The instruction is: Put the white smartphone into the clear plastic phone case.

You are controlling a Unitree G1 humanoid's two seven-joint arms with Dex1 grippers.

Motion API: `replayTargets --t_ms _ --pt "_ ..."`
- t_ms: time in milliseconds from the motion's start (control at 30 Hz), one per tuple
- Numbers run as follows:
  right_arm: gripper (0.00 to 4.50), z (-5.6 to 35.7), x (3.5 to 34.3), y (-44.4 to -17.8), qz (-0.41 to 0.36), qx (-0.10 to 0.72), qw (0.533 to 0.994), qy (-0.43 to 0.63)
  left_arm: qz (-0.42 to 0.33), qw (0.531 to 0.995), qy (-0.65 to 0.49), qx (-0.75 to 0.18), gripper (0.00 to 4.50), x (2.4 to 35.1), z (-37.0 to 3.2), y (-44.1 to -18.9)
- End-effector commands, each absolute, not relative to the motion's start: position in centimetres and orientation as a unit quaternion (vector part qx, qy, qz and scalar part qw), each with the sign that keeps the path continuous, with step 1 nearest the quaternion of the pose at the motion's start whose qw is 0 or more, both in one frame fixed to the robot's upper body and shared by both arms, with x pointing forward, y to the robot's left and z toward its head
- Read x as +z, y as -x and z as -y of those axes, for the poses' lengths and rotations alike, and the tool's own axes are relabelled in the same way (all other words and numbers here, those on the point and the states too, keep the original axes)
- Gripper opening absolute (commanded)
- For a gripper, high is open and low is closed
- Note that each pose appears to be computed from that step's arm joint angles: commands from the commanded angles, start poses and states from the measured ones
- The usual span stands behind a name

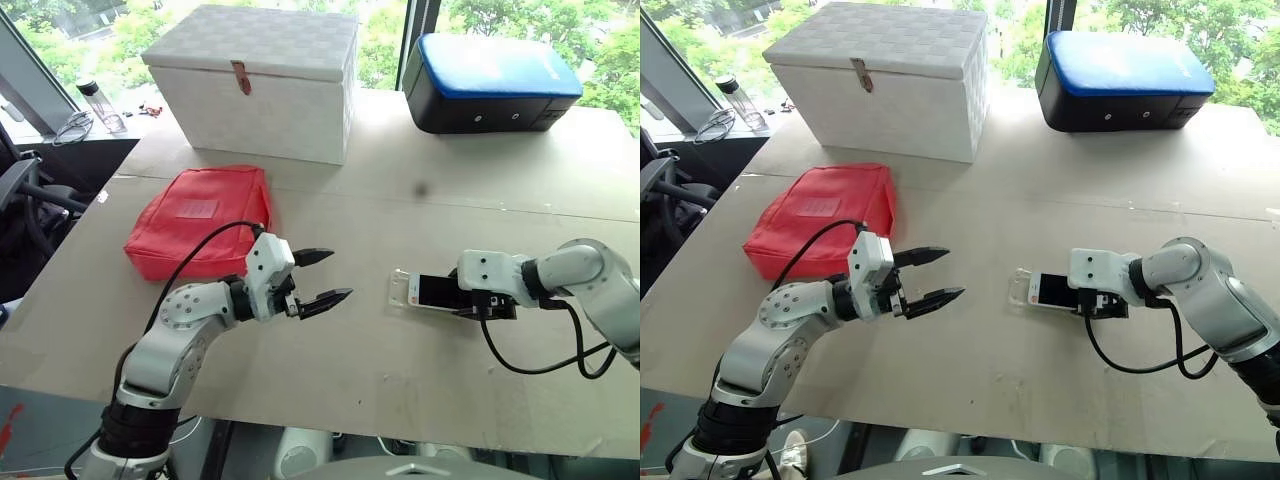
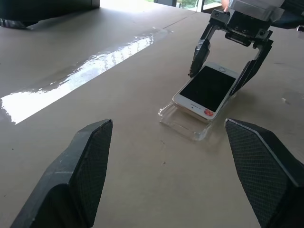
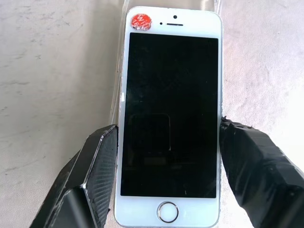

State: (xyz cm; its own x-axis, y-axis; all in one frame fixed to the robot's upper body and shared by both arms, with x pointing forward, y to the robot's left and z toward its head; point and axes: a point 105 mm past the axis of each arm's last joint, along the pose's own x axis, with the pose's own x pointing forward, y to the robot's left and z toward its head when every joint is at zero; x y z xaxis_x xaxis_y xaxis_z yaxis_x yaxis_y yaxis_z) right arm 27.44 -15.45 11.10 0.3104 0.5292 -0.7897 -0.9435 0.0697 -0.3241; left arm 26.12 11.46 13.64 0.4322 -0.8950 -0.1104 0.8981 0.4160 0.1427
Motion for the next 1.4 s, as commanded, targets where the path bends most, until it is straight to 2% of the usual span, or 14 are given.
replayTargets --t_ms 33,400,600,867,900,933,967,1133,1267,1367,1400 --pt "2.80 14.8 9.8 -26.2 -0.251 0.571 0.658 0.422 0.021 0.836 -0.101 -0.538 3.84 14.8 -10.7 -25.4" --pt "2.80 14.7 9.5 -25.6 -0.252 0.583 0.643 0.428 0.030 0.837 -0.104 -0.536 3.84 15.8 -10.0 -25.7" --pt "2.80 15.3 9.0 -27.0 -0.274 0.543 0.668 0.428 0.030 0.837 -0.105 -0.536 3.84 16.2 -9.8 -26.0" --pt "2.80 15.1 9.2 -26.5 -0.275 0.569 0.649 0.423 0.024 0.837 -0.104 -0.536 3.84 15.8 -10.0 -26.0" --pt "3.82 15.1 9.2 -26.6 -0.279 0.568 0.651 0.419 0.023 0.838 -0.104 -0.536 3.84 15.7 -10.1 -26.0" --pt "4.29 15.1 9.2 -26.6 -0.280 0.568 0.652 0.416 0.023 0.838 -0.104 -0.536 3.84 15.6 -10.1 -26.0" --pt "4.49 15.1 9.3 -26.9 -0.276 0.566 0.657 0.415 0.022 0.838 -0.103 -0.536 3.84 15.5 -10.1 -26.0" --pt "4.49 15.4 12.0 -28.8 -0.230 0.528 0.711 0.405 0.019 0.839 -0.103 -0.534 3.84 15.1 -10.4 -25.8" --pt "4.49 15.6 14.8 -28.0 -0.200 0.545 0.740 0.339 0.018 0.841 -0.103 -0.531 3.84 15.1 -10.5 -25.7" --pt "3.63 16.1 15.0 -27.6 -0.199 0.540 0.754 0.316 0.021 0.843 -0.100 -0.528 3.84 15.2 -10.4 -25.8" --pt "3.15 16.1 14.7 -27.5 -0.202 0.537 0.758 0.311 0.021 0.843 -0.100 -0.528 3.84 15.2 -10.4 -25.9"
